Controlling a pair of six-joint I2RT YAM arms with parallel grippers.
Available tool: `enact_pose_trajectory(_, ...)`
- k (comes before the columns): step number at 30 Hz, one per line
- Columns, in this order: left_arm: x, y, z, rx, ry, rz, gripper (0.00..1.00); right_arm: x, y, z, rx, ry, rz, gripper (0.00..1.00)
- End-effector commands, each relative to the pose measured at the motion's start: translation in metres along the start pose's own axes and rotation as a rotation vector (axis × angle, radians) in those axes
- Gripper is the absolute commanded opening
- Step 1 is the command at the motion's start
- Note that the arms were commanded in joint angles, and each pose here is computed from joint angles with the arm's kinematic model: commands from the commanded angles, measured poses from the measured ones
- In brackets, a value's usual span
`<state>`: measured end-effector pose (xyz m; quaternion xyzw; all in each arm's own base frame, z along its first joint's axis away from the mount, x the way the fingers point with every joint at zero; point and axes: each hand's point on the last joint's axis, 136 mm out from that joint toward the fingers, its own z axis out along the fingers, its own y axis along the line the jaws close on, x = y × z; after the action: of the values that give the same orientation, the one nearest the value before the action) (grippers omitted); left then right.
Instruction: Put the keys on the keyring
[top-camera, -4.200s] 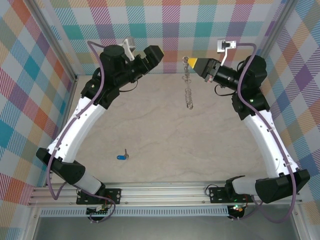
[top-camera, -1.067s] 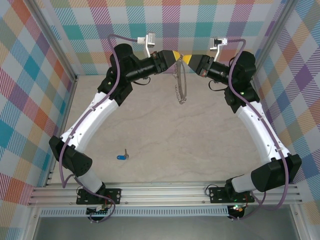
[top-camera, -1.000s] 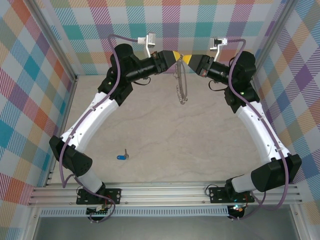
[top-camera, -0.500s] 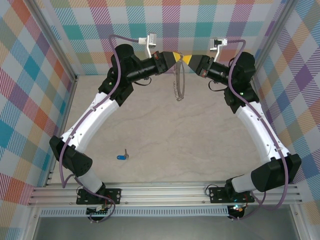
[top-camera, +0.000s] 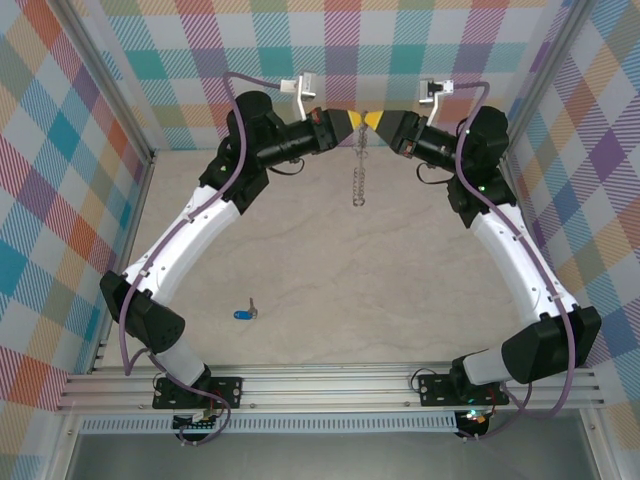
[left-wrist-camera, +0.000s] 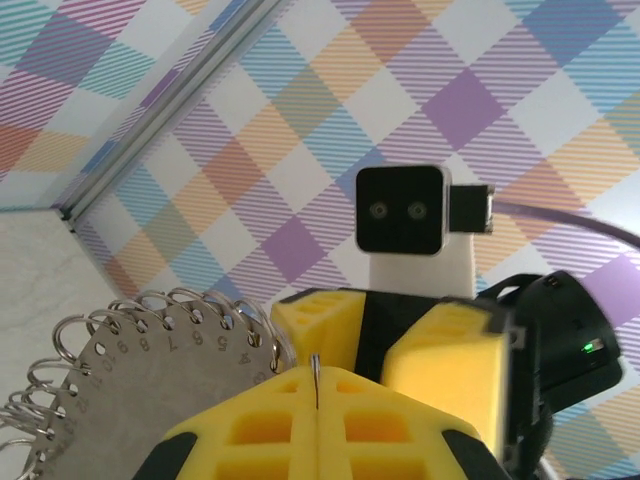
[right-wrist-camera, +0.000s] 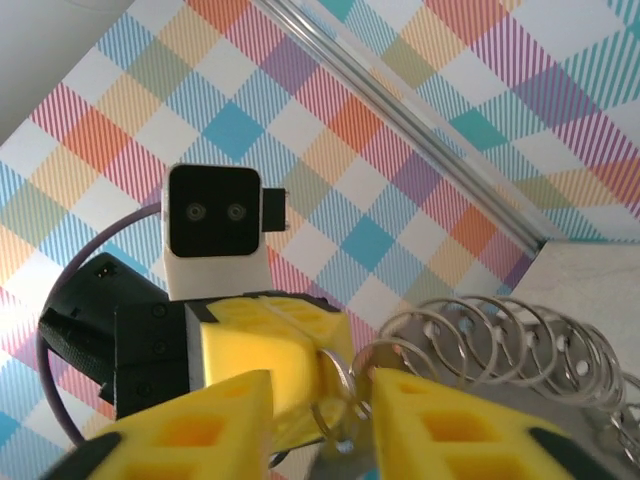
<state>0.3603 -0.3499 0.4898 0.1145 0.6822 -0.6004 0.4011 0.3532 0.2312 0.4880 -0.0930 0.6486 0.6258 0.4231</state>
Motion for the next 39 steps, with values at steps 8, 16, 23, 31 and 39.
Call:
enact_pose_trajectory(8,0.016,-0.008,-0.008,-0.018,0.110,0.220,0.00,-0.012,-0.007,-0.039,0.044,0.000,-0.029,0.49)
enact_pose_trajectory(16,0.029,-0.012,-0.008,0.027,0.191,0.333,0.00,0.012,0.003,-0.035,-0.071,0.170,-0.017,0.46)
enact_pose_trajectory(23,0.030,-0.014,-0.002,0.060,0.214,0.337,0.00,0.025,0.003,-0.034,-0.094,0.220,0.016,0.44)
enact_pose_trajectory(31,0.034,-0.010,0.002,0.065,0.235,0.330,0.00,0.035,-0.011,-0.033,-0.066,0.218,0.054,0.43)
enact_pose_trajectory(39,0.033,-0.011,0.005,0.080,0.248,0.320,0.00,0.039,-0.016,-0.032,-0.061,0.230,0.064,0.42)
